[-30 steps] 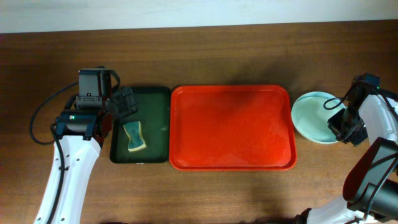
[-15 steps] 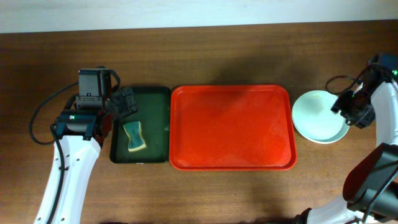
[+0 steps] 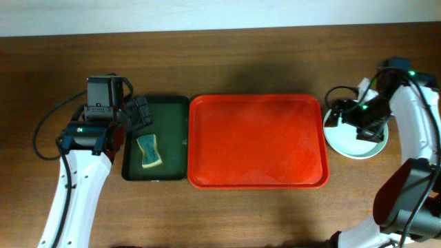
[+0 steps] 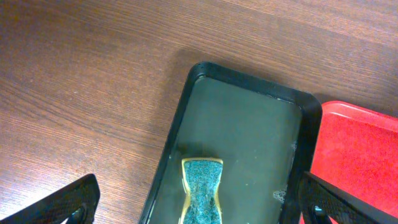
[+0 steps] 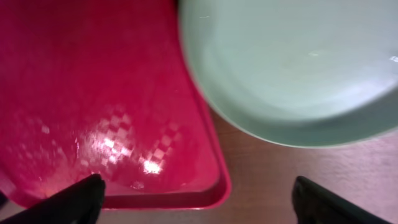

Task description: Clean dirty plates on tray and stack at the side

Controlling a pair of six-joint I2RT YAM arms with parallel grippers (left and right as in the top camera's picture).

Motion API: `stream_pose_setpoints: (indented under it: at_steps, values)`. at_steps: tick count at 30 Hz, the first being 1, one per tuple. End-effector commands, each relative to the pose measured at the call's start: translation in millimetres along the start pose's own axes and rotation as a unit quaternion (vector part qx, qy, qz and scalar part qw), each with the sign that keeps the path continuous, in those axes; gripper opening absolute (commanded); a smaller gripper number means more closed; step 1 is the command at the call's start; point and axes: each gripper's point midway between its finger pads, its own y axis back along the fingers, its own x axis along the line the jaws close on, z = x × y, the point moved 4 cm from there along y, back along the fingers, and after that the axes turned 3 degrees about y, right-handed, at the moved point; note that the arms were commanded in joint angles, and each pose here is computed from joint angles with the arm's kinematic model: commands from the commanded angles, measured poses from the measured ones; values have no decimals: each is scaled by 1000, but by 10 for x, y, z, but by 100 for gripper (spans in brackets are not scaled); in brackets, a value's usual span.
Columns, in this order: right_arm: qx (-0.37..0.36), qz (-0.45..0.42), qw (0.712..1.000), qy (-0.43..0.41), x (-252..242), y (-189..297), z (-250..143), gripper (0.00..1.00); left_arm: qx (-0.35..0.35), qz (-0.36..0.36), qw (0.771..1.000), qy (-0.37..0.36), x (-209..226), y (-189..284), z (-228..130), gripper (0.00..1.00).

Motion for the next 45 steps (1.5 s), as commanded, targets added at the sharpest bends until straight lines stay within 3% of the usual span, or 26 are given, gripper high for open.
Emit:
stream_pose_setpoints:
  at_steps: [1, 26, 35, 45]
  values:
    - [1, 8, 999, 44, 198, -7, -36, 98, -6, 6, 1000, -1, 13, 7, 34, 99]
    - [-15, 8, 998, 56, 272, 69, -42, 98, -6, 6, 1000, -1, 13, 7, 34, 99]
    - [-150, 9, 985, 89, 450, 859, -289, 98, -6, 6, 1000, -1, 13, 7, 34, 99]
    - [-338, 24, 925, 170, 807, 1832, -1119, 98, -6, 6, 1000, -1, 13, 7, 34, 99]
